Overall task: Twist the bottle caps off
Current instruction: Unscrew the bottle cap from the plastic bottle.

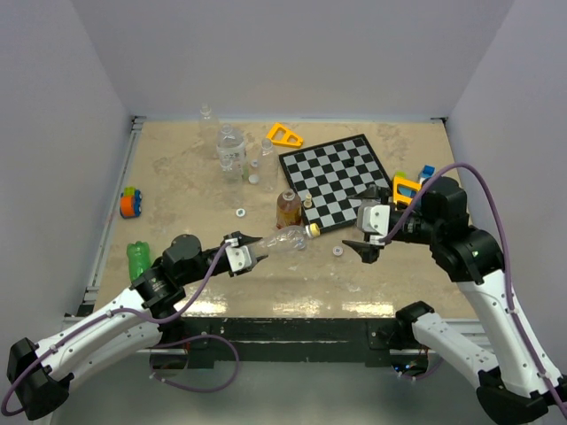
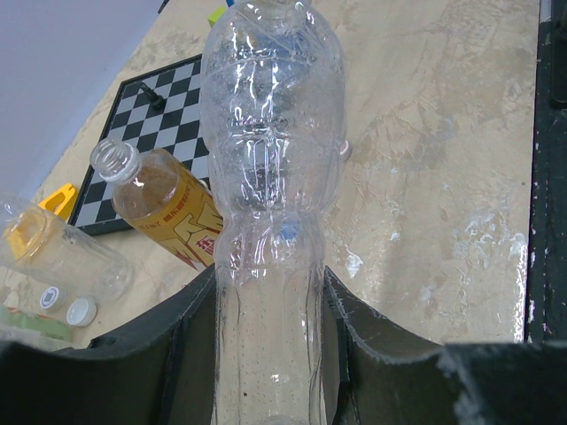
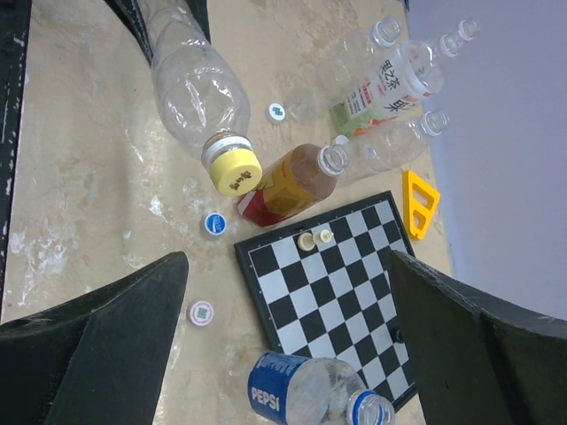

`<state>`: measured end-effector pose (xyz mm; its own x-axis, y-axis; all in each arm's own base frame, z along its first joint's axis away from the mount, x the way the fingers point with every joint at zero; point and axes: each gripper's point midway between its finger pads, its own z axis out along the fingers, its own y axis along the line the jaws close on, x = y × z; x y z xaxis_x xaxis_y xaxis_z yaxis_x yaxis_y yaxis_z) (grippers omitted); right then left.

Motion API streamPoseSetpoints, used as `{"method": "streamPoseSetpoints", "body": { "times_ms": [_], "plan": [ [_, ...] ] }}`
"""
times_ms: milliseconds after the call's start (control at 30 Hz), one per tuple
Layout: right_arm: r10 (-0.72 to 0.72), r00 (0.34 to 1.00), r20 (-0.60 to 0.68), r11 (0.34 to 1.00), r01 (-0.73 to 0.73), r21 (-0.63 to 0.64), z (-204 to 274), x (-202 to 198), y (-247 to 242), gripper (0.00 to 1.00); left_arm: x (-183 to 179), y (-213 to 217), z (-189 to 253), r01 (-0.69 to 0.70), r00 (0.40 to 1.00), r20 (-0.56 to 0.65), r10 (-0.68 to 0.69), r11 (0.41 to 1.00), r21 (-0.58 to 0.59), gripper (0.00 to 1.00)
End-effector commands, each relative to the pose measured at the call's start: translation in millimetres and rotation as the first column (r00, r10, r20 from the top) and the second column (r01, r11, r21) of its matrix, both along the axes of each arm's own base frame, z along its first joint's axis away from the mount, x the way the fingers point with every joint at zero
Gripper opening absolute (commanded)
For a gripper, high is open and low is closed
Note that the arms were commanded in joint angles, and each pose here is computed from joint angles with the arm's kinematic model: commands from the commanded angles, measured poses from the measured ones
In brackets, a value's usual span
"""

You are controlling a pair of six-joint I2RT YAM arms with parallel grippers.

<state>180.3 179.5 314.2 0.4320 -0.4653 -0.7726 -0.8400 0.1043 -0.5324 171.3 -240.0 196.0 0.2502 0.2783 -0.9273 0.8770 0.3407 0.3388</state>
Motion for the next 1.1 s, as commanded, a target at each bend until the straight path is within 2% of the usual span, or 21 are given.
{"method": "streamPoseSetpoints", "body": {
  "times_ms": [0, 233, 400, 533, 700, 867, 1067],
  "plan": [
    [-0.024, 0.999, -0.037, 0.996, 0.028, 0.085, 21, 1, 3, 0.98, 2, -1, 15, -0.001, 0.999, 0.045, 0.002, 0.999, -0.033, 0.00],
    [-0.031, 0.995, -0.094, 0.995, 0.039, 0.088, 17, 1, 3, 0.98, 2, -1, 15, -0.002, 0.999, 0.046, 0.004, 0.999, -0.034, 0.00],
    [-0.137, 0.990, -0.043, 0.989, 0.139, 0.050, 26, 13, -11, 0.98, 2, -1, 15, -0.002, 0.999, 0.045, 0.004, 0.999, -0.033, 0.00],
    [-0.131, 0.991, -0.037, 0.989, 0.133, 0.066, 34, 9, -11, 0.98, 2, -1, 15, -0.004, 0.999, 0.045, 0.005, 0.999, -0.033, 0.00],
    [-0.092, 0.990, -0.111, 0.989, 0.103, 0.105, 25, 6, -1, 0.98, 3, -1, 14, -0.004, 0.999, 0.043, 0.005, 1.000, -0.031, 0.00],
    [-0.097, 0.965, -0.243, 0.982, 0.132, 0.132, 8, 14, 7, 0.98, 3, 0, 14, -0.005, 0.999, 0.043, 0.007, 1.000, -0.031, 0.00],
    [-0.038, 0.961, -0.275, 0.990, 0.073, 0.120, -1, 11, 14, 0.98, 3, 0, 14, -0.007, 0.999, 0.042, 0.008, 1.000, -0.029, 0.00]
  ]
}}
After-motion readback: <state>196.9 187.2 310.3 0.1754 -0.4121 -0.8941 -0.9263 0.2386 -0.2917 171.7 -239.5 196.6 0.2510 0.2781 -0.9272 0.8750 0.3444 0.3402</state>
